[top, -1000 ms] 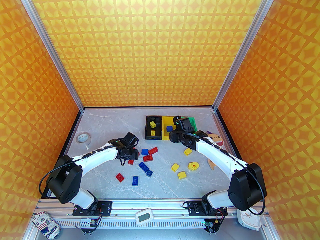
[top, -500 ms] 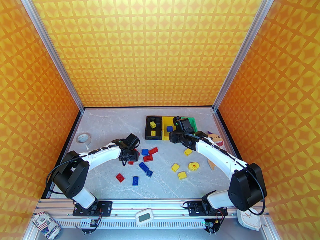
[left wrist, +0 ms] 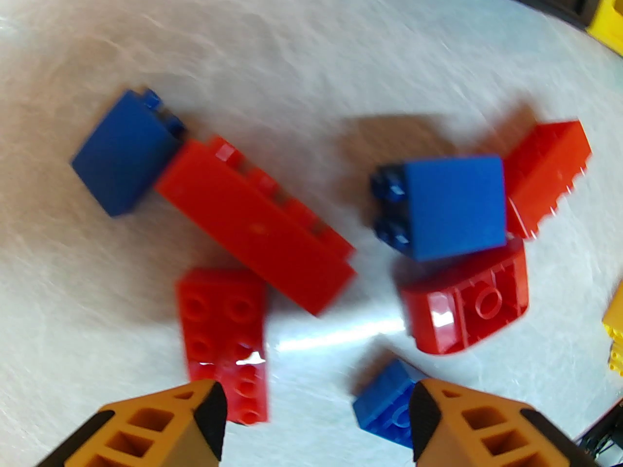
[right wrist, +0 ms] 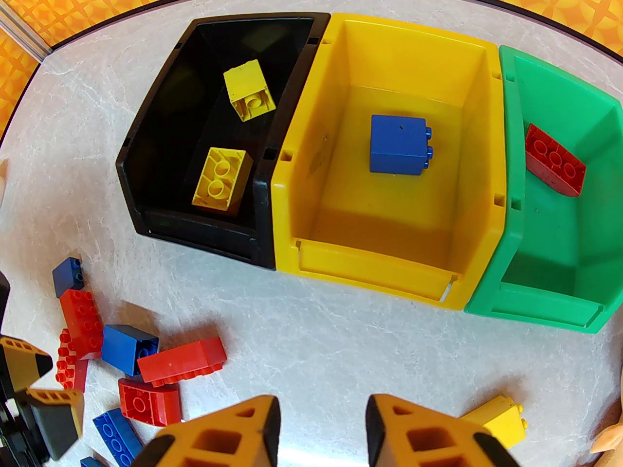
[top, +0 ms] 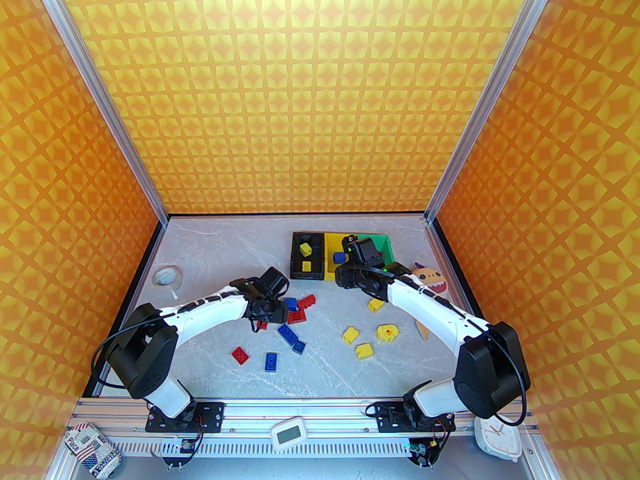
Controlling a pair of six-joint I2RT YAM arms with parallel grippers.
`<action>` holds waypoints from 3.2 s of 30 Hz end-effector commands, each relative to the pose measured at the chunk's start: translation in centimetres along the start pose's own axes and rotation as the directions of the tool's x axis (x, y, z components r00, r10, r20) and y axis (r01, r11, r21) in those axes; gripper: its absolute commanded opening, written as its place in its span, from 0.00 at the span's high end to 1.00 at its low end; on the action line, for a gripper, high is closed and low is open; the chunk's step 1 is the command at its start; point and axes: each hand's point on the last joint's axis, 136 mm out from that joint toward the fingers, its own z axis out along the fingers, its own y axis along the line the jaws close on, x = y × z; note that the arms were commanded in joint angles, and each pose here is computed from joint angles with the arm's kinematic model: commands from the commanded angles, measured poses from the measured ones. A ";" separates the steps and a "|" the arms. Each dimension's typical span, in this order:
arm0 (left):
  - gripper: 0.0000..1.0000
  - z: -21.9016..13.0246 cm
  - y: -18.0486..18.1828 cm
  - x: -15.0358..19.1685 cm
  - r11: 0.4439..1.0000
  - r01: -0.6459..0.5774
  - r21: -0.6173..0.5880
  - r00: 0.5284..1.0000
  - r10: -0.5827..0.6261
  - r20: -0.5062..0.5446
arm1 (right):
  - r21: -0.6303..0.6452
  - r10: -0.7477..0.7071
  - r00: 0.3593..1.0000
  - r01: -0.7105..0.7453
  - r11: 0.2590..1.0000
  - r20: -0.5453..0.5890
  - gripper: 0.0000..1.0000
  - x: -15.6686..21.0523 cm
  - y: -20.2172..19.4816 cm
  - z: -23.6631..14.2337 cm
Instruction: Sort the legos into containers by color
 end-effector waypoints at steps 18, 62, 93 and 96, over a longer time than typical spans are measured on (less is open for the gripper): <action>0.19 2.2 -4.2 4.1 0.998 -0.004 0.063 0.994 0.011 -0.111 | 0.006 -0.026 0.999 0.027 1.000 -0.041 0.54 0.9 0.4 0.0; 0.67 1.0 -6.1 0.6 0.991 -0.131 0.037 0.988 0.133 -0.073 | 0.040 0.012 1.000 -0.012 0.999 -0.008 0.53 1.6 -0.5 0.1; 0.68 -1.4 -16.5 -26.2 0.951 -0.212 0.224 0.905 0.105 0.412 | 0.207 0.093 0.993 -0.105 0.973 0.070 0.54 3.9 -5.2 -4.6; 0.68 -1.0 -16.6 -27.1 0.947 -0.214 0.238 0.899 0.096 0.428 | 0.201 0.094 0.993 -0.105 0.974 0.065 0.55 4.0 -5.1 -4.5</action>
